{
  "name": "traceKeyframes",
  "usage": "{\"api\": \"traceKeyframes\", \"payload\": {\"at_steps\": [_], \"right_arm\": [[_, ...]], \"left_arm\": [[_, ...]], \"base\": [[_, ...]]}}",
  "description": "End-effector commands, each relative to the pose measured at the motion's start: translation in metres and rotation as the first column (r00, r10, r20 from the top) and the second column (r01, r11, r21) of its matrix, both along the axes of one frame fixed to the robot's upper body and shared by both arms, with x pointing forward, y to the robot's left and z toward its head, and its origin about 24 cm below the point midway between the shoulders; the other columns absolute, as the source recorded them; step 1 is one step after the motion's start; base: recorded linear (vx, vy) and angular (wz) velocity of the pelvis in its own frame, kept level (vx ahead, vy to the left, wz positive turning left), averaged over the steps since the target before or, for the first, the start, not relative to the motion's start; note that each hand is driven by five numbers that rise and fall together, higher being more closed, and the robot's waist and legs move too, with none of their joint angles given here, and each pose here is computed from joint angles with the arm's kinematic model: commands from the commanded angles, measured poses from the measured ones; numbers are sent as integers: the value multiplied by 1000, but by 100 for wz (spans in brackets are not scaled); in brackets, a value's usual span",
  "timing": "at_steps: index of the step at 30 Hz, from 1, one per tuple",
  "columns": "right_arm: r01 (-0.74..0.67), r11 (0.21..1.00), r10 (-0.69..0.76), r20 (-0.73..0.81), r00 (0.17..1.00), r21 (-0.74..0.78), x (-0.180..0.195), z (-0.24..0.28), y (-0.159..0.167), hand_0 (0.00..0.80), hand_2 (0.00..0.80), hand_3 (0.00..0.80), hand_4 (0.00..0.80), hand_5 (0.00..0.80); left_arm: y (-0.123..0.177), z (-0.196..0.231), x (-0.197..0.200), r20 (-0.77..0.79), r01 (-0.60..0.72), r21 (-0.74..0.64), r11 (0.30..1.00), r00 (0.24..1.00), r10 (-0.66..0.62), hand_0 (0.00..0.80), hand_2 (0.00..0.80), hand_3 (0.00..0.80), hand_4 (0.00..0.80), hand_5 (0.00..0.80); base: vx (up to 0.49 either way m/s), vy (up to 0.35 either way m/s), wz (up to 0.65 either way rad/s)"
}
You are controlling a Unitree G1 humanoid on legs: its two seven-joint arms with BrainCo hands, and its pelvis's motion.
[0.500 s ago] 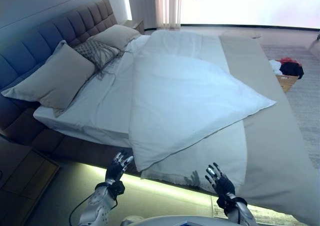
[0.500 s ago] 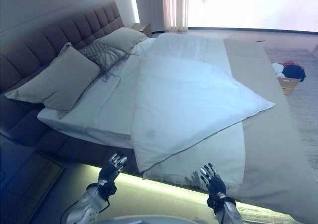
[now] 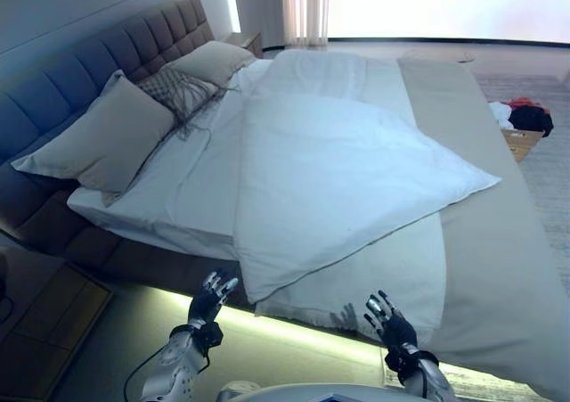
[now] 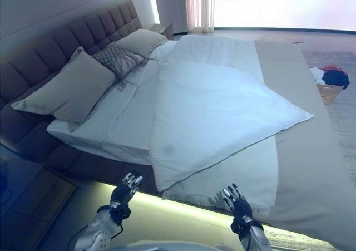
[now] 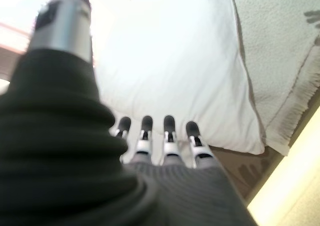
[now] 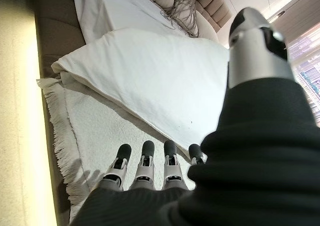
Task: Make the bed neatly
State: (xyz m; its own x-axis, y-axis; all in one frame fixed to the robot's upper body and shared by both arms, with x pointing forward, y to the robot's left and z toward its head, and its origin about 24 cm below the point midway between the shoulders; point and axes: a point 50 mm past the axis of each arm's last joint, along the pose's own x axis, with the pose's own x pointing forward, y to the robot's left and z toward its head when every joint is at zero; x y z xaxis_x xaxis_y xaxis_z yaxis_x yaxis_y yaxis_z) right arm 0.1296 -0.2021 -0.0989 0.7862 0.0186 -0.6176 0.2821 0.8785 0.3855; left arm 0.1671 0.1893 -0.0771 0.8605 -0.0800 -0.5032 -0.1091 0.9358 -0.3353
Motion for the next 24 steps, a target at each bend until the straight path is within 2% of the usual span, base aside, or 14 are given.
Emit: {"api": "traceKeyframes", "payload": {"at_steps": [1,7,9,12,18,24], "right_arm": [[-15,998,8,116,993,56,21,17,12,0,0,0,0,0],[-37,998,28,156,987,57,34,22,9,0,0,0,0,0],[-39,996,28,126,992,85,37,18,14,0,0,0,0,0],[-65,994,55,116,992,90,31,14,20,0,0,0,0,0],[-21,993,1,171,985,115,40,21,33,0,0,0,0,0],[67,995,-79,159,984,80,29,21,15,0,0,0,0,0]], "left_arm": [[13,29,23,172,9,17,1000,985,-12,0,0,0,0,0],[4,29,26,189,69,6,998,979,-69,0,0,0,0,0],[4,25,21,185,43,-9,999,982,-40,0,0,0,0,0],[4,25,14,185,36,-31,999,982,-29,0,0,0,0,0],[5,24,19,153,50,18,999,987,-52,0,0,0,0,0],[8,23,24,149,80,27,996,985,-83,0,0,0,0,0]], "base": [[22,-14,15],[-15,12,16],[54,147,-6],[83,215,-22],[58,256,12],[98,278,35]]}}
